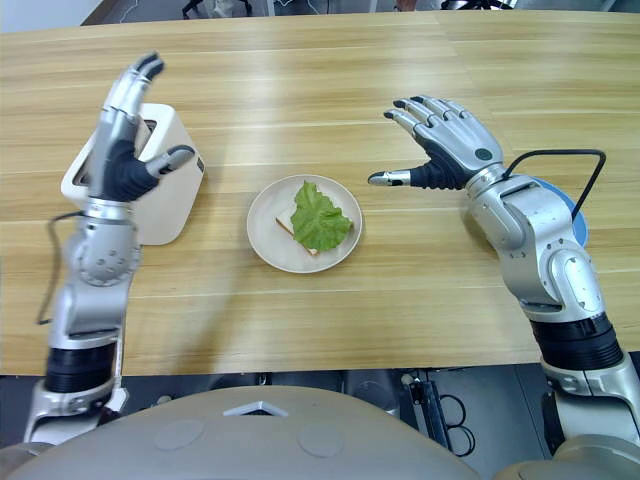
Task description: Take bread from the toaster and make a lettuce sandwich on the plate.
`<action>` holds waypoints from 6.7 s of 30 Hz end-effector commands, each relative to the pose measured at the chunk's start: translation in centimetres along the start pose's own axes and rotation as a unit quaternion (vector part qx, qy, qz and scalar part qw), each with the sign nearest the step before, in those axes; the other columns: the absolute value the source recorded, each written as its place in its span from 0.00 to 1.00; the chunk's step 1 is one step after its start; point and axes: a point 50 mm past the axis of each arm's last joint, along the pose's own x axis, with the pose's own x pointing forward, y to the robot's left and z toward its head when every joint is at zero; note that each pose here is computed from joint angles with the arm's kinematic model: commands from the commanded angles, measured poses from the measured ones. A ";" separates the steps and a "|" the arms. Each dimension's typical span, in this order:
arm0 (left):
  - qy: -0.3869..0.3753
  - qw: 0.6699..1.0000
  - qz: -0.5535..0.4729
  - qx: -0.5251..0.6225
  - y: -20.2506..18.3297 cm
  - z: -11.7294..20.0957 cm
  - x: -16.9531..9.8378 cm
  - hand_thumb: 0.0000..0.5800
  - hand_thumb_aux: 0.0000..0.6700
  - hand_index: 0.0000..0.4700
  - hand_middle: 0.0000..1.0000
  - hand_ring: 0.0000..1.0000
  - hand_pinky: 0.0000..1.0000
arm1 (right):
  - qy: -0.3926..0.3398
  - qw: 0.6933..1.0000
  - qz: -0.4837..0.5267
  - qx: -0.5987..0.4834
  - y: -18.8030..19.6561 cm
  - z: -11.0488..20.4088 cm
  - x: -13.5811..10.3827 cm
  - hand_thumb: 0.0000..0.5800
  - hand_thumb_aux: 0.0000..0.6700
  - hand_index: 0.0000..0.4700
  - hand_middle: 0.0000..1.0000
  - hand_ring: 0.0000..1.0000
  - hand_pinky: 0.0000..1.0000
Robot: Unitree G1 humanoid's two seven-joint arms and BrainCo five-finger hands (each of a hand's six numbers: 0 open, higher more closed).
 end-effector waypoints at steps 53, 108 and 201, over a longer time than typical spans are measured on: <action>-0.077 0.966 0.167 -0.182 6.3 1.9 2.2 1.00 1.00 0.98 1.00 1.00 1.00 | 0.069 0.996 -0.001 0.061 3.6 -2.4 -0.1 0.00 0.00 0.00 0.00 0.00 0.00; 0.162 0.810 -0.431 -0.363 -24.6 5.4 -3.3 1.00 1.00 0.98 1.00 1.00 1.00 | -0.121 0.983 0.135 0.037 10.3 5.3 0.8 0.00 0.00 0.00 0.00 0.00 0.00; 0.122 0.771 -0.599 -0.179 -12.8 -0.6 -10.2 1.00 1.00 0.98 1.00 1.00 1.00 | -0.112 0.921 0.323 0.187 12.1 5.3 -1.6 1.00 1.00 0.98 1.00 1.00 1.00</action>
